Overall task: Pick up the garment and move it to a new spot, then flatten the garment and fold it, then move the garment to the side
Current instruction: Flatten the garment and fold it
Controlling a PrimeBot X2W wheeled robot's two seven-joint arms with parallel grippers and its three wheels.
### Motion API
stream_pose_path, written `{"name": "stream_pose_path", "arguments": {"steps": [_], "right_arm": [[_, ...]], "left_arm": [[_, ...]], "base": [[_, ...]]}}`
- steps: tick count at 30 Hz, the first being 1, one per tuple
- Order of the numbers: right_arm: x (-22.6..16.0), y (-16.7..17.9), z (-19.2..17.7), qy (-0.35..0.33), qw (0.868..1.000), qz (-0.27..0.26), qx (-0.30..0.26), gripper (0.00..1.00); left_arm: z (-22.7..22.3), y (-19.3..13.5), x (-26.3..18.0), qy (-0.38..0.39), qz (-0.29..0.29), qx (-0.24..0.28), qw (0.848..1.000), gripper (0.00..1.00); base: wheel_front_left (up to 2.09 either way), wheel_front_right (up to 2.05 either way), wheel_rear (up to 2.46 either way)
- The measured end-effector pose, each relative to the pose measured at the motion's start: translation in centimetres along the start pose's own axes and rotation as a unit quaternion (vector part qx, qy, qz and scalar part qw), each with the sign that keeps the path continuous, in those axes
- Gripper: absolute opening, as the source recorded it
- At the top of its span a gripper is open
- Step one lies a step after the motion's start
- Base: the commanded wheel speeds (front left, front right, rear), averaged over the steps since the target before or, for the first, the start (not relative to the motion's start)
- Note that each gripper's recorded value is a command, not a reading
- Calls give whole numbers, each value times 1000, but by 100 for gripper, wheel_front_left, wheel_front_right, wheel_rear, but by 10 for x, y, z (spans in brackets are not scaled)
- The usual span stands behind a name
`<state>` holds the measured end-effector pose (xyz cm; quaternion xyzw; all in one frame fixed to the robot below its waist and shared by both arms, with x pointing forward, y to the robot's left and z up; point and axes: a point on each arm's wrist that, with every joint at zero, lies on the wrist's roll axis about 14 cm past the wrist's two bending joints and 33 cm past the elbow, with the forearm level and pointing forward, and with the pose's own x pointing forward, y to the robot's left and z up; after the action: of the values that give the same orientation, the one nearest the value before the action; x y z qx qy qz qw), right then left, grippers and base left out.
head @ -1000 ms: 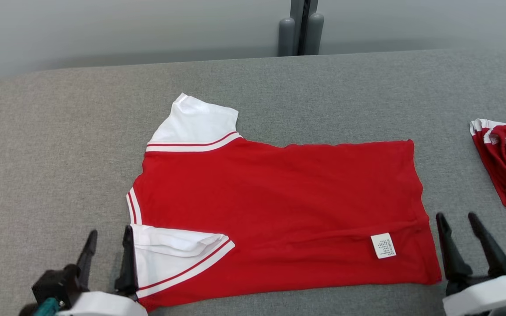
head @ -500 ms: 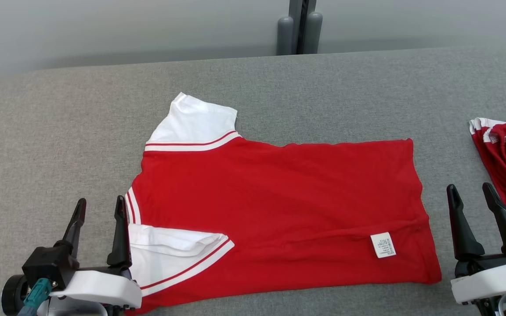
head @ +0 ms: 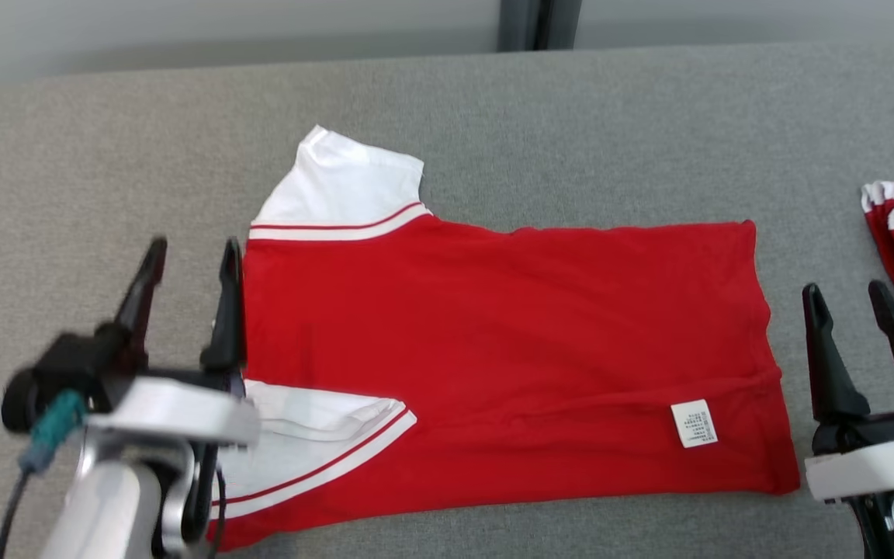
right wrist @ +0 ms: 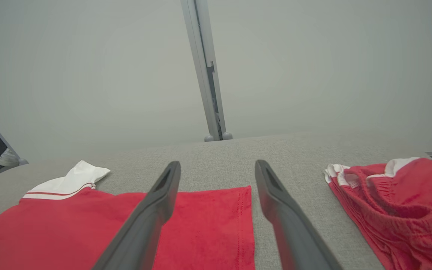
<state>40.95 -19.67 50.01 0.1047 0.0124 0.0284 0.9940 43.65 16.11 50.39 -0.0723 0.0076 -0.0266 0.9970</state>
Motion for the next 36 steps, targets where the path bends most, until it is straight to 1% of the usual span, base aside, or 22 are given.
{"name": "stream_pose_path", "arguments": {"steps": [2,5,8,11,14,18,21,24,32,33,34,35,36], "right_arm": [[9,0,-1,-1,1000,3,-1,100],[22,2,-5,0,1000,9,0,100],[35,3,-10,4,1000,16,-2,100],[44,-3,-12,2,1000,16,-9,100],[48,-11,-19,8,1000,9,-12,100],[51,-19,-31,20,1000,1,-11,100],[52,-22,-39,28,1000,-3,-9,100],[51,-29,-47,35,999,-13,-5,100],[50,-39,-62,50,998,-26,-1,100],[51,-40,-62,50,998,-26,0,100],[52,-41,-62,49,998,-27,0,100],[53,-42,-62,49,998,-27,-1,100],[53,-43,-63,51,998,-28,-1,100]], "left_arm": [[9,-8,22,-14,-21,3,1000,100],[10,-22,56,-15,-52,6,999,100],[-1,-32,88,9,-79,6,997,100],[-25,-43,114,56,-110,4,992,100],[-57,-49,133,116,-128,2,985,100],[-98,-44,152,192,-129,9,973,100],[-123,-37,162,233,-122,15,965,100],[-136,-28,173,251,-111,16,961,100],[-164,-23,189,288,-103,6,952,100],[-166,-25,189,293,-103,3,951,74],[-167,-26,189,296,-106,3,949,26],[-168,-27,189,295,-109,5,949,0],[-168,-30,189,295,-112,5,949,0]], "base": [[0,0,0],[0,0,0],[0,0,0],[0,0,0],[0,0,0],[0,0,0],[0,0,0],[0,0,0],[0,0,0],[0,0,0],[0,0,0],[0,0,0],[0,0,0]]}}
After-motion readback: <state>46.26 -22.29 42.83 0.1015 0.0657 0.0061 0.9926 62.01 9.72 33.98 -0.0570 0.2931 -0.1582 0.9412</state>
